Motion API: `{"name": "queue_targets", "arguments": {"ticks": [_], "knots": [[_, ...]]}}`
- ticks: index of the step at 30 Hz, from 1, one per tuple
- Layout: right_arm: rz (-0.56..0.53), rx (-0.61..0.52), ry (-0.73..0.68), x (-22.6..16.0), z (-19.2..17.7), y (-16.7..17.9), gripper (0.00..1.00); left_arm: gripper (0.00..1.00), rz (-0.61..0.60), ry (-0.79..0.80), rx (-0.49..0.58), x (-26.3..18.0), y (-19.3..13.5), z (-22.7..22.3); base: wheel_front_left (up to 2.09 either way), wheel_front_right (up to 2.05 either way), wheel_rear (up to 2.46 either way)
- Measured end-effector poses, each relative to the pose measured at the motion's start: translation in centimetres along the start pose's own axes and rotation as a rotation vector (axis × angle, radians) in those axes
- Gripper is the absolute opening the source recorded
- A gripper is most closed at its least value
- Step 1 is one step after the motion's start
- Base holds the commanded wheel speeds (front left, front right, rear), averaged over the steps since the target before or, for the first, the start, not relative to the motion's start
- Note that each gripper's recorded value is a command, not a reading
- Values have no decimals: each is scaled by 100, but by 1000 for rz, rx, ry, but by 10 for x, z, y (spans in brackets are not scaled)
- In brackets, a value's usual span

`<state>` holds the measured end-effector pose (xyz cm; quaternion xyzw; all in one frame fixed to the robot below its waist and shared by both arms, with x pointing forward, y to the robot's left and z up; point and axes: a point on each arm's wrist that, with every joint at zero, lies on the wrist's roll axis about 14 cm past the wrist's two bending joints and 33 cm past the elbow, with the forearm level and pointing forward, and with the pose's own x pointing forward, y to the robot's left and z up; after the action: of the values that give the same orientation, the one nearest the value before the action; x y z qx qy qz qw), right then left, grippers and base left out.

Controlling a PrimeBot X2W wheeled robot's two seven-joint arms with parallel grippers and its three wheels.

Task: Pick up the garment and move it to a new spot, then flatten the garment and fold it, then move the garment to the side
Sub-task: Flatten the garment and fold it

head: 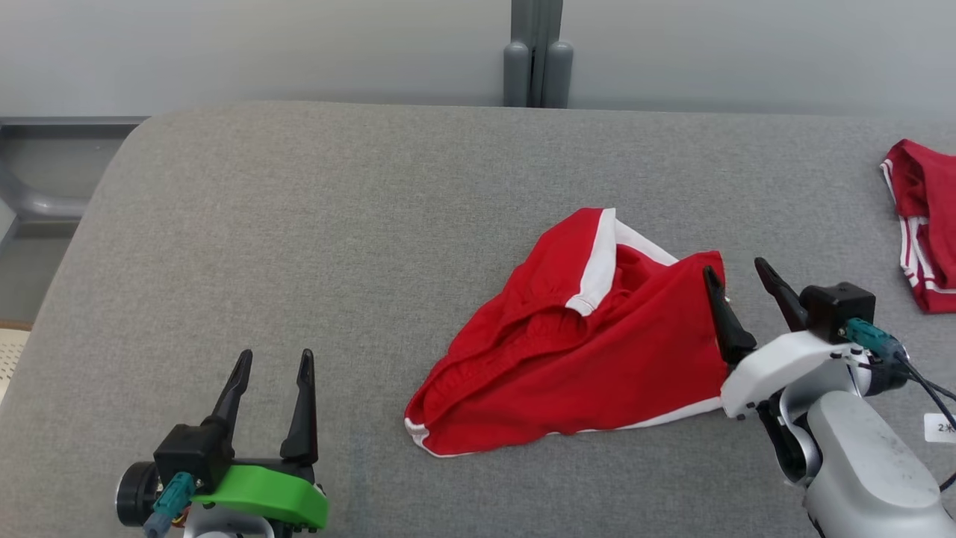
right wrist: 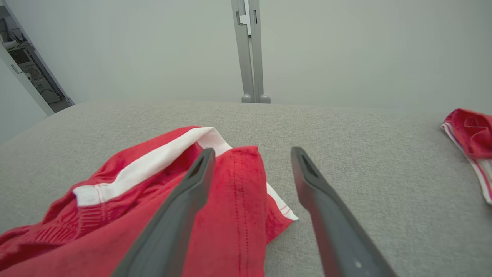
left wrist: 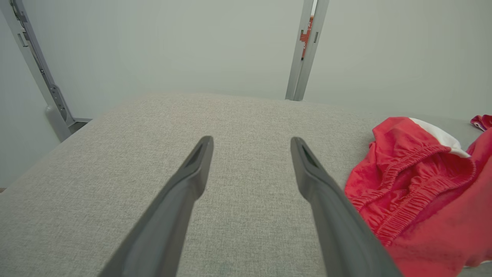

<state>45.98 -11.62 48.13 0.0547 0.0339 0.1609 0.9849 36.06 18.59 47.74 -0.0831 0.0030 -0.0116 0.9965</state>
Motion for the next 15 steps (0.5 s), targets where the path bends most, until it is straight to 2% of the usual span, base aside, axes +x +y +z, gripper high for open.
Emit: {"name": "queue_targets", "arguments": {"ticks": [8, 15], "knots": [[-78, -11, -66, -43, 11, -23, 100, 100, -32, -5, 4, 3, -9, 1, 0, 0, 0], [-130, -19, -112, -77, 19, -29, 100, 100, -49, -14, 8, 0, -14, 4, 0, 0, 0]]}}
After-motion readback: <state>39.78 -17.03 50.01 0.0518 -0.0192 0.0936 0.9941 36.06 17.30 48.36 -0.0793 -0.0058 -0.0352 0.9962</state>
